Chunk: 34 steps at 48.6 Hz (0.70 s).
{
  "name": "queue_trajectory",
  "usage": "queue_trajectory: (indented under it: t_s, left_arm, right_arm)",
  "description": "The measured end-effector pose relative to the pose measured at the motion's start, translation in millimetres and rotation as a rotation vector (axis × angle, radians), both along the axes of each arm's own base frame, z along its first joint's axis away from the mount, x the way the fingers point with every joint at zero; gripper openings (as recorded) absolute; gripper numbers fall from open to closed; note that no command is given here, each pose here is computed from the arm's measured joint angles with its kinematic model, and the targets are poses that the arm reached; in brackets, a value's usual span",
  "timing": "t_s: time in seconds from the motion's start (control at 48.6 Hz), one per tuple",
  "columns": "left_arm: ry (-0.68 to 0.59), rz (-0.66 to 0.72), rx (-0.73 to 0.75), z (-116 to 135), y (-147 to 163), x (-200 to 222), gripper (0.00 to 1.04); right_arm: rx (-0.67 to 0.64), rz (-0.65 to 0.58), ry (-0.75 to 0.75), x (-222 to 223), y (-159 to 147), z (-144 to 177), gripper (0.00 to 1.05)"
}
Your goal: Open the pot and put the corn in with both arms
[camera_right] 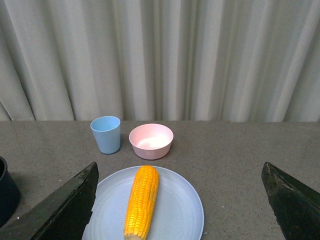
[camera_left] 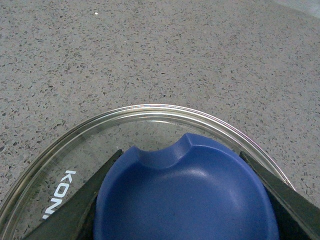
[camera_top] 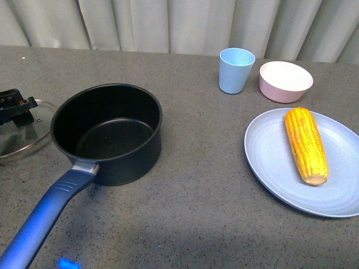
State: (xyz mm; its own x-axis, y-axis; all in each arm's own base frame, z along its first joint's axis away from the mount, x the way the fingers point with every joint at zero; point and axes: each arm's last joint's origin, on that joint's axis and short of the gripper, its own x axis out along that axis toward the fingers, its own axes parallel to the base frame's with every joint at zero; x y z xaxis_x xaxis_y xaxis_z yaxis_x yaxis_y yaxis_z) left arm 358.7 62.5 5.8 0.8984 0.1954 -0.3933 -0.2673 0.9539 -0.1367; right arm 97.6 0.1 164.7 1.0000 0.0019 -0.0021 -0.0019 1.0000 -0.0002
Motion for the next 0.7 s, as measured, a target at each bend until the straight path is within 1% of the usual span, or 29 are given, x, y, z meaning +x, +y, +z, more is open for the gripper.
queue_trajectory:
  t_s: [0.041, 0.144, 0.206, 0.247, 0.288, 0.37, 0.514, 0.617, 0.7]
  left_arm:
    - [0.000, -0.001, 0.000, 0, 0, 0, 0.61]
    - [0.002, -0.009, -0.009, -1, 0, 0, 0.82]
    - [-0.002, -0.009, -0.016, 1, 0, -2, 0.96]
    - [-0.003, -0.005, -0.018, 3, 0, -4, 1.00]
    - [-0.004, 0.003, -0.019, 7, -1, -5, 0.98]
    - [-0.034, 0.025, 0.003, 24, -1, -8, 0.98]
    - [-0.124, 0.032, 0.023, 70, -4, -18, 0.98]
    - [-0.167, 0.019, 0.031, 94, -9, -29, 0.98]
    - [-0.169, 0.015, 0.032, 103, -12, -37, 0.98]
  right_arm:
    - [0.000, 0.000, 0.000, 0, 0, 0, 0.95]
    - [0.000, 0.000, 0.000, 0, 0, 0, 0.95]
    - [0.000, 0.000, 0.000, 0, 0, 0, 0.95]
    - [0.000, 0.000, 0.000, 0, 0, 0, 0.95]
    - [0.000, 0.000, 0.000, 0, 0, 0, 0.95]
    - [0.000, 0.000, 0.000, 0, 0, 0, 0.95]
    - [0.000, 0.000, 0.000, 0, 0, 0, 0.95]
    - [0.000, 0.000, 0.000, 0, 0, 0, 0.95]
    - [0.000, 0.000, 0.000, 0, 0, 0, 0.95]
